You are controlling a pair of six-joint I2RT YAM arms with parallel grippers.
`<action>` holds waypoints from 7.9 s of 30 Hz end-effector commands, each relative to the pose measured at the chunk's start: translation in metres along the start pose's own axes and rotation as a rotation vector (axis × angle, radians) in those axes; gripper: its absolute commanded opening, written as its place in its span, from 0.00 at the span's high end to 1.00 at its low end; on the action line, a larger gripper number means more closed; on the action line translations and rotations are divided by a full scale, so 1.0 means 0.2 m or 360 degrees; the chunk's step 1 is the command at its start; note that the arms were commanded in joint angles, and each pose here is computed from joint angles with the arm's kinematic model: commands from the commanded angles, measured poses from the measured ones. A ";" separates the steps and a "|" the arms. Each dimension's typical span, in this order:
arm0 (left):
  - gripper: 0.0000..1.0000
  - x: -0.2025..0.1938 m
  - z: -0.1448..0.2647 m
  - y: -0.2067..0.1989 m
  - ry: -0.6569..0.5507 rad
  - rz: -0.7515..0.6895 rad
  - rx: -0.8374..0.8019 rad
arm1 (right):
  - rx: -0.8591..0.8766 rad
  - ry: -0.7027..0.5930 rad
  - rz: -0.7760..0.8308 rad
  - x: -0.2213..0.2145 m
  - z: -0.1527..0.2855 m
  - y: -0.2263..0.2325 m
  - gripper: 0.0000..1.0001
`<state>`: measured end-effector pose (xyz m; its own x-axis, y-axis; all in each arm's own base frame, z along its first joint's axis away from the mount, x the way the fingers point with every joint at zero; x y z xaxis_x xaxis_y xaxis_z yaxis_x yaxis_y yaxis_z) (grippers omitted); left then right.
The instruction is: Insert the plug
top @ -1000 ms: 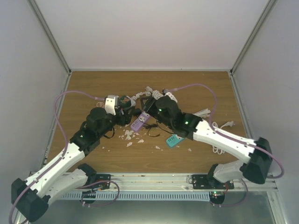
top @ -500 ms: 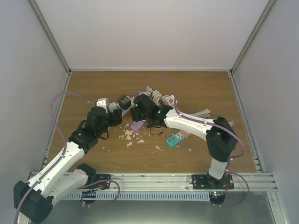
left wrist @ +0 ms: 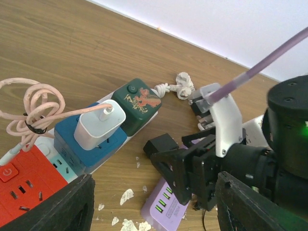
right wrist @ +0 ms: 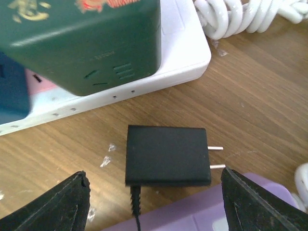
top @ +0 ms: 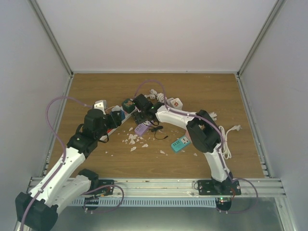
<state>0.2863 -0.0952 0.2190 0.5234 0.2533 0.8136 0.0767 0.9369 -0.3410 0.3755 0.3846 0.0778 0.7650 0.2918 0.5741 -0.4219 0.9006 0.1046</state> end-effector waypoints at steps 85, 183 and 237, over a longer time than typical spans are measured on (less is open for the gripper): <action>0.61 0.20 0.00 -0.54 -0.0730 -0.0327 -0.0495 | 0.1155 0.0050 -0.1732 0.14 0.91 0.45 0.53; 0.86 -0.06 -0.11 -0.57 0.0340 -0.0650 -0.0801 | 0.0561 -0.0953 0.0228 -0.13 1.41 -0.05 0.12; 0.89 -0.60 -0.74 -0.47 0.0570 -0.1158 -0.0333 | 0.0201 -0.0989 -0.0691 -0.29 1.39 -0.52 0.12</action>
<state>0.3399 -0.2533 0.0978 0.5074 -0.5198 0.6873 0.6480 0.7559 0.0933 0.2371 0.1913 0.2619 0.4864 -0.3280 0.8098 -0.2625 0.8292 0.4935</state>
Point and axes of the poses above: each gripper's point midway between its finger pads, its own z axis back along the fingers, its own y axis along the line the jaws close on, x = y × z, the point moved 1 cm from there along z, back along the fingers, and after that the axes turned 8 degrees about -z, right-handed, at the moved point
